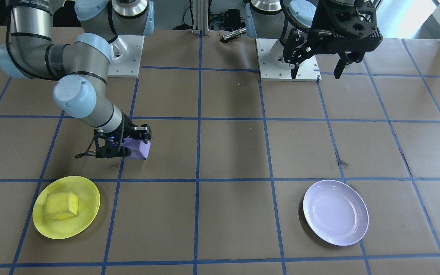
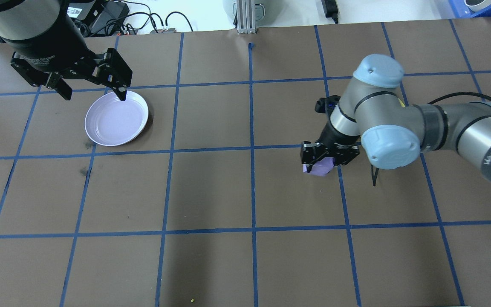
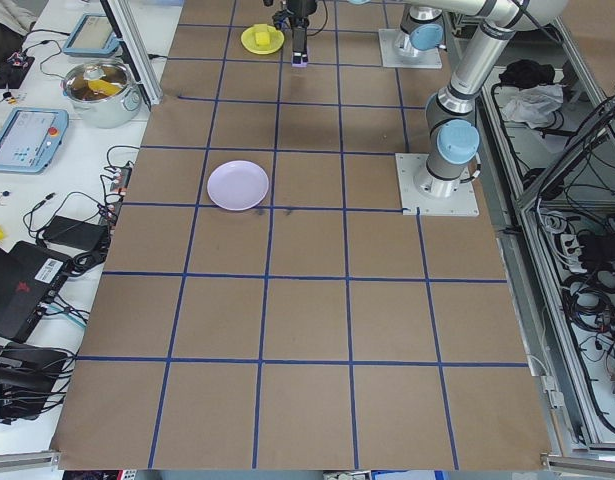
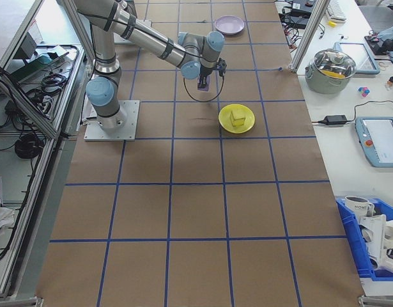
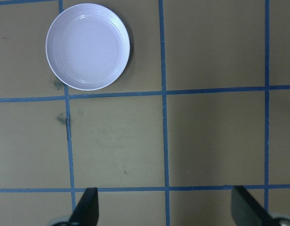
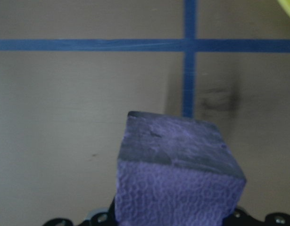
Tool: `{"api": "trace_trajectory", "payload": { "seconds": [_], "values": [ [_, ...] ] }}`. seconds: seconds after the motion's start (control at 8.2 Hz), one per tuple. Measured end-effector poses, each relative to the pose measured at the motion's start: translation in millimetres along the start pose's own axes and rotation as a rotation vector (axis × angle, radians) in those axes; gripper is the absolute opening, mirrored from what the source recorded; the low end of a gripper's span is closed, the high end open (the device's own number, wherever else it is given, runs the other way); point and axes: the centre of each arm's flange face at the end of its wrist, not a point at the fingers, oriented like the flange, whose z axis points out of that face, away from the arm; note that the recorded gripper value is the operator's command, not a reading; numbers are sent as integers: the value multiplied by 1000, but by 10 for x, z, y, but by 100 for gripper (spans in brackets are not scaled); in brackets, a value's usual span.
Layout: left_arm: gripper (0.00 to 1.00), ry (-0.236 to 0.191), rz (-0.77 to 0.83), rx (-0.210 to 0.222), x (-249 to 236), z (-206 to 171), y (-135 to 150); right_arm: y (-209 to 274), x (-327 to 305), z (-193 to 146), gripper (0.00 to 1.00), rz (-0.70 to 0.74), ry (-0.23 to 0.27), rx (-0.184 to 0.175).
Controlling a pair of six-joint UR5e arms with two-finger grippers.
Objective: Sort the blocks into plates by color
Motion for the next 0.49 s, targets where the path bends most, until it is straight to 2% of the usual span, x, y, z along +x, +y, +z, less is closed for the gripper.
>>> {"api": "trace_trajectory", "payload": {
  "seconds": [0.24, 0.49],
  "values": [
    [100, 0, 1, -5, 6, 22, 23, 162, -873, 199, 49, -52, -55, 45],
    [100, 1, 0, -3, 3, 3, 59, 278, -1726, 358, 79, -102, -58, 93]
  ]
}}
